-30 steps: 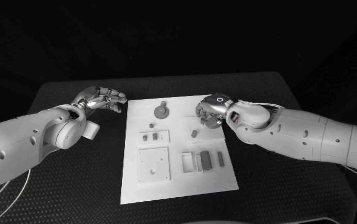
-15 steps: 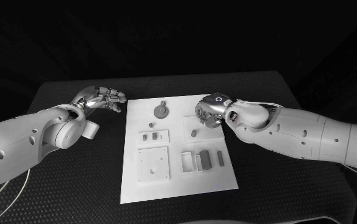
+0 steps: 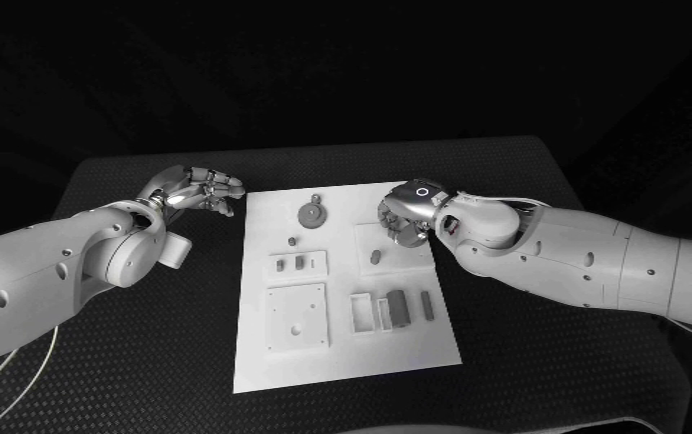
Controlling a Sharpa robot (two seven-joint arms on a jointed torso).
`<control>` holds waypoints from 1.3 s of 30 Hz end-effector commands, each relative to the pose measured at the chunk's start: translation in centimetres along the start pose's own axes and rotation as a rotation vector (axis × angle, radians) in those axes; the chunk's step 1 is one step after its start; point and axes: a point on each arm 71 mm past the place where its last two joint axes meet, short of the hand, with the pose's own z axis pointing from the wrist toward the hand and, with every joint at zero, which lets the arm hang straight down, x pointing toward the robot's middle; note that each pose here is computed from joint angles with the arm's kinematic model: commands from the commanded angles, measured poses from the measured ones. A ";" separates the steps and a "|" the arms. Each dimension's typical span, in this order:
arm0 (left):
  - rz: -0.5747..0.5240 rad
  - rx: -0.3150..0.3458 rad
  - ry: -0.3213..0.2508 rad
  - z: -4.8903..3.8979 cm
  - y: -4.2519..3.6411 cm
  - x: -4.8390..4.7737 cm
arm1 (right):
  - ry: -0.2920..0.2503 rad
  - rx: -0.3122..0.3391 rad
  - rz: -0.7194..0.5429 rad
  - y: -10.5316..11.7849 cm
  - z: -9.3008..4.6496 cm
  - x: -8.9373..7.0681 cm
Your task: Assemble the parts on the task board
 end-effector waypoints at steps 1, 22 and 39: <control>-0.007 0.010 0.007 0.04 -0.16 0.10 | 0.067 0.017 -0.025 0.0 -0.3 1.6; -0.005 0.014 0.000 0.04 -0.15 -0.01 | -0.038 0.020 -0.015 0.2 -0.5 0.9; -0.004 0.013 -0.002 0.04 -0.11 -0.12 | -0.066 0.005 -0.008 0.4 -0.9 0.5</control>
